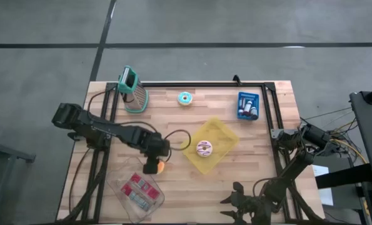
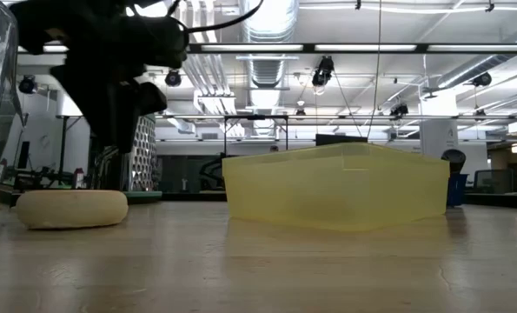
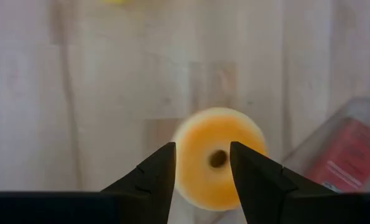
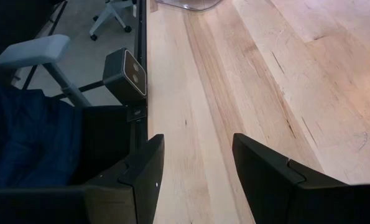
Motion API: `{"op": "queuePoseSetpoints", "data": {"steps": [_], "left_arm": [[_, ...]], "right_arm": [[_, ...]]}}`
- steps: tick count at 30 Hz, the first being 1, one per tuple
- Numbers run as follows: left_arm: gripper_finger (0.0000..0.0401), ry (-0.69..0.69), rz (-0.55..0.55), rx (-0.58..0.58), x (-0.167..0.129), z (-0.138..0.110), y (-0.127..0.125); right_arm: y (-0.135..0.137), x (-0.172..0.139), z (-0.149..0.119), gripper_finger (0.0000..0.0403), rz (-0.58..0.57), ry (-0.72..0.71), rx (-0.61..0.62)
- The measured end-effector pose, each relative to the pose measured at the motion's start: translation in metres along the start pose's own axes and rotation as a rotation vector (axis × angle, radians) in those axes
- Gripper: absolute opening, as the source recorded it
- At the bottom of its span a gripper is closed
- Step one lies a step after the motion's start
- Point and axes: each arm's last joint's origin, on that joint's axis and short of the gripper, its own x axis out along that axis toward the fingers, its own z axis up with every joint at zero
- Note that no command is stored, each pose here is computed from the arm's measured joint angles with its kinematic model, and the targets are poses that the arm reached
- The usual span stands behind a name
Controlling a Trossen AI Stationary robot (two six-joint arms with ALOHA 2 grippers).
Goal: Pick & Place Food Item
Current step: Put the white donut into the yellow bin
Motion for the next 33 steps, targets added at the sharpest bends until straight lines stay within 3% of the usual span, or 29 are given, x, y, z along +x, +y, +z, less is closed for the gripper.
{"op": "queuePoseSetpoints", "data": {"steps": [8,33], "left_arm": [[0.0156,-0.001,0.081,-0.017,0.011,-0.010,-0.009],[0.0156,0.018,0.053,-0.102,0.037,-0.031,-0.003]], "right_arm": [[0.000,0.000,0.000,0.0187,0.000,0.000,0.000],[0.000,0.000,0.000,0.0187,0.000,0.000,0.000]]}}
